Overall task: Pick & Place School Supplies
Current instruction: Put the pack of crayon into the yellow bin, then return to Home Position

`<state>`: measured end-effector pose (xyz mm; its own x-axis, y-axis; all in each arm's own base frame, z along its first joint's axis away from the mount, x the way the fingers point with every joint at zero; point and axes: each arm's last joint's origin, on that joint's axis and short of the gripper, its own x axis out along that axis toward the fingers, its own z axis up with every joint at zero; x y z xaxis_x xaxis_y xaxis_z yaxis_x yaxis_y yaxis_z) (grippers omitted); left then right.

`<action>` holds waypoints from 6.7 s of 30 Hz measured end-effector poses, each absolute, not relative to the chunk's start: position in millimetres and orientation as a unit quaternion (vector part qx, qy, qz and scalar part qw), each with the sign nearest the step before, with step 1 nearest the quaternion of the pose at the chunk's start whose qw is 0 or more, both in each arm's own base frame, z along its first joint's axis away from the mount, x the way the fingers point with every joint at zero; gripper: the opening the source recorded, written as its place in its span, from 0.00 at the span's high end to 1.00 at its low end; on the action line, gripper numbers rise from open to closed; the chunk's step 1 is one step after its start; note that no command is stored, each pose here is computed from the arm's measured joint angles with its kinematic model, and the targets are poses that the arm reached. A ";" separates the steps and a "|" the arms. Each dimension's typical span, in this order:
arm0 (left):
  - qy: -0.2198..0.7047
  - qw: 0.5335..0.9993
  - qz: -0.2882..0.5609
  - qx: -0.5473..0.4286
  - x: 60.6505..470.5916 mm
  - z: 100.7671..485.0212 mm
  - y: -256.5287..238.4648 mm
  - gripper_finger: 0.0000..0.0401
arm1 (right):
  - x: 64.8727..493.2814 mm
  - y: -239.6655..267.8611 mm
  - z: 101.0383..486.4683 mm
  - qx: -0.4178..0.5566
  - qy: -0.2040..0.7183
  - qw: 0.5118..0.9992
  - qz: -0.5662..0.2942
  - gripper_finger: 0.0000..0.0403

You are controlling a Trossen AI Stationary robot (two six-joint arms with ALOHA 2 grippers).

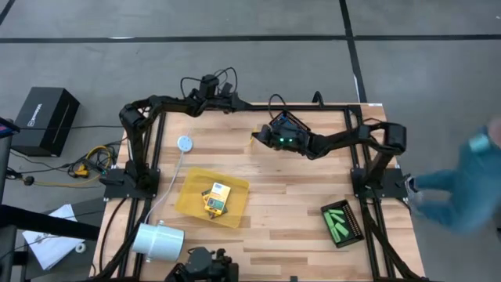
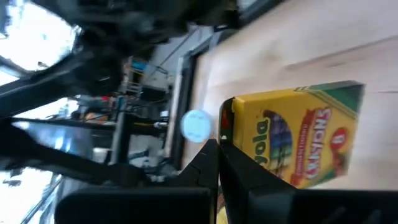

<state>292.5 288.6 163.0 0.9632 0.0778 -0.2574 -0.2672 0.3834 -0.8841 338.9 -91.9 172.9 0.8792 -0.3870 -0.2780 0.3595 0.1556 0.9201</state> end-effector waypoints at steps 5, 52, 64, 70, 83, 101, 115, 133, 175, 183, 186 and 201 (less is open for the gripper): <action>0.084 0.827 0.109 -0.545 289.6 163.0 291.6 0.79 | 334.5 -78.7 202.2 0.594 -0.033 0.777 -0.207 1.00; 0.100 0.852 0.088 -0.507 302.8 162.7 278.1 0.79 | 489.9 77.5 237.3 0.599 0.088 0.793 0.069 0.97; 0.101 0.852 0.087 -0.507 303.6 162.6 277.1 0.79 | 491.6 66.5 242.0 0.593 0.068 0.798 0.085 0.64; 0.101 0.852 0.087 -0.507 303.6 162.6 277.1 0.79 | 492.3 59.8 242.9 0.594 0.073 0.795 0.098 0.52; 0.101 0.851 0.087 -0.507 303.5 162.4 277.0 0.79 | 488.7 55.6 219.6 0.622 0.217 0.749 0.070 0.48; 0.102 0.851 0.087 -0.508 303.5 162.0 276.9 0.79 | 478.8 28.0 194.6 0.624 0.349 0.699 0.017 0.49; 0.103 0.851 0.084 -0.508 303.5 162.0 276.6 0.79 | 476.3 10.2 193.1 0.615 0.378 0.690 0.050 0.51; -0.047 0.950 -0.057 -0.303 293.1 285.9 248.6 0.79 | 418.0 -34.9 365.0 0.381 0.077 0.910 0.141 0.54; -0.191 0.978 -0.048 -0.075 92.0 470.0 43.1 0.92 | 113.5 -11.1 501.5 0.084 0.035 0.994 0.065 0.58; -0.148 0.987 0.042 -0.049 74.9 417.8 35.4 0.92 | 20.5 1.7 483.3 0.051 -0.042 0.998 0.014 0.57; -0.149 0.984 0.072 -0.065 66.0 384.6 31.3 0.91 | 14.5 2.0 451.7 0.072 -0.037 0.997 0.005 0.57; -0.135 0.970 0.095 -0.178 64.8 256.8 32.2 0.91 | 35.5 -2.8 285.0 0.162 -0.033 0.986 -0.029 0.58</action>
<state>64.8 32.2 256.8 0.9454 0.2324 0.2284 -0.1361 0.9186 -0.3711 35.5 -2.8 285.0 0.9961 -0.0685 0.0552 0.0473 0.9461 0.3205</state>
